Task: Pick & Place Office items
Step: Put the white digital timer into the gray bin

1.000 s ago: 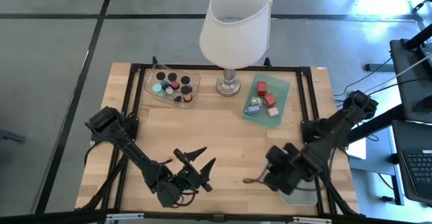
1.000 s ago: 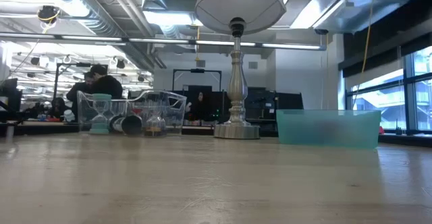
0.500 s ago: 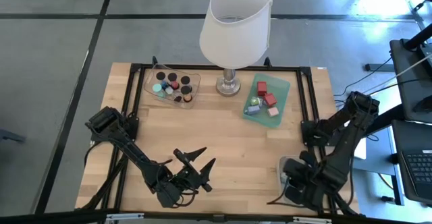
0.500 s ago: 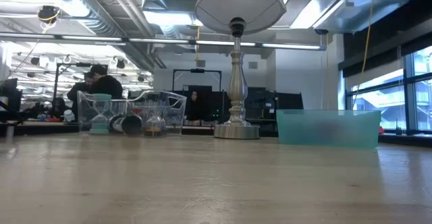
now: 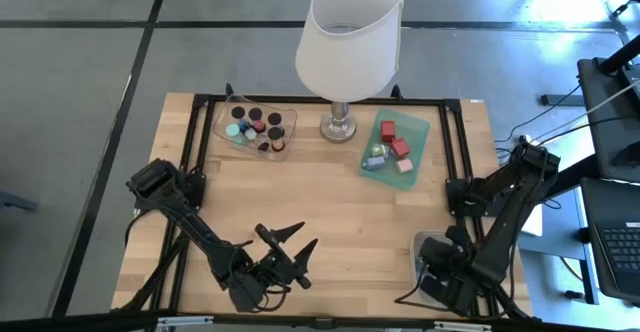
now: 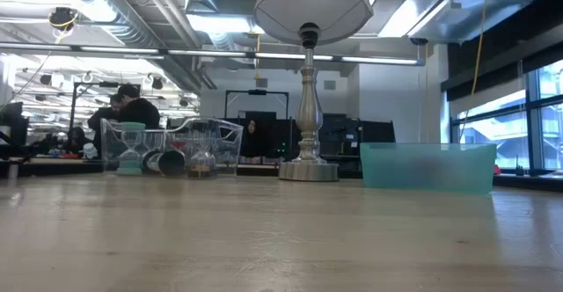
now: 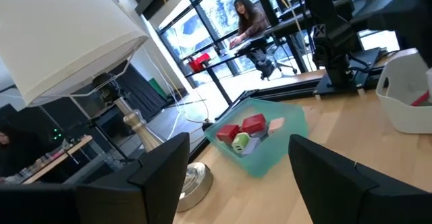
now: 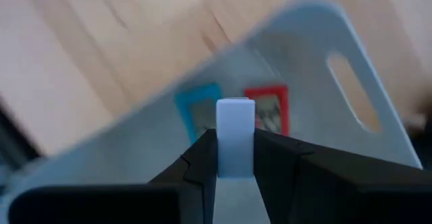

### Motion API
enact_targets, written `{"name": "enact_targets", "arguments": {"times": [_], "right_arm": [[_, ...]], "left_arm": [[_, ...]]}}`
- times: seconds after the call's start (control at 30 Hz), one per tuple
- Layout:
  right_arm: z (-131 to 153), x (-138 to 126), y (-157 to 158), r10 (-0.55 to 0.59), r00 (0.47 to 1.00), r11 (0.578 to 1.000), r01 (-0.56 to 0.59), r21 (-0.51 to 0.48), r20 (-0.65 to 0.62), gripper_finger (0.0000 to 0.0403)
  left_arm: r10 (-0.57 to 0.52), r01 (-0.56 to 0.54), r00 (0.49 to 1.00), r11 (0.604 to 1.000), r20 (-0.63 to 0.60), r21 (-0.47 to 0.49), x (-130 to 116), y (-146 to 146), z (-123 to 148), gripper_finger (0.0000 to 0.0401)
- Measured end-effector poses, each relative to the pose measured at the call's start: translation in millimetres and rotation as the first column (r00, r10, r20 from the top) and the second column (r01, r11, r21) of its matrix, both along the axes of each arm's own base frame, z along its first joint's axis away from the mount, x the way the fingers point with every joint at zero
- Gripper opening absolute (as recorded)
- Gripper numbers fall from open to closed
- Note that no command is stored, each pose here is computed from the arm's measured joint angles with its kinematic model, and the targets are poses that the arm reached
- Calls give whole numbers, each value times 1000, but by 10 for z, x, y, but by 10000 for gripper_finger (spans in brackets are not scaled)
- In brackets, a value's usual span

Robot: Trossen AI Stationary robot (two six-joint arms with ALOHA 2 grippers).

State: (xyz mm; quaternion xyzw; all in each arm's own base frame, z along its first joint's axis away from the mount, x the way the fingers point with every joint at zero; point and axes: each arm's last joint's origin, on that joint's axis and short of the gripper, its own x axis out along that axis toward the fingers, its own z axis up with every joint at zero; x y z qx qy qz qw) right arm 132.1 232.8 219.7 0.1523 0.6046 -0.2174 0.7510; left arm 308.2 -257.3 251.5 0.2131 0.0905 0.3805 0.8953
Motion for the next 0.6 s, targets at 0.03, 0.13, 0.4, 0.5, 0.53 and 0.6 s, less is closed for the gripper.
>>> {"name": "enact_targets", "arguments": {"times": [0.03,0.13,0.4,0.5,0.53,0.6], "right_arm": [[-48,-16,-12,-11,999,1000,11,-4,-32,80],[-145,-49,-46,-43,996,999,43,-9,-77,80],[-204,-64,-81,-71,994,997,69,-23,-89,84],[-204,-64,-81,-85,993,996,83,-22,-87,104],[-204,-65,-80,-85,992,996,84,-21,-90,115],[-204,-66,-80,-85,992,996,84,-19,-94,140]], "left_arm": [[-1,1,1000,1000,0,0,-3,-3,-1,251],[-5,5,1000,1000,0,0,-13,-15,-1,251],[-2,2,1000,1000,0,0,-6,-7,-1,251],[-3,3,1000,1000,0,0,-7,-8,-1,251],[-3,3,1000,1000,0,0,-7,-8,-1,251],[-3,3,1000,1000,2,-2,-7,-8,-1,251]]}}
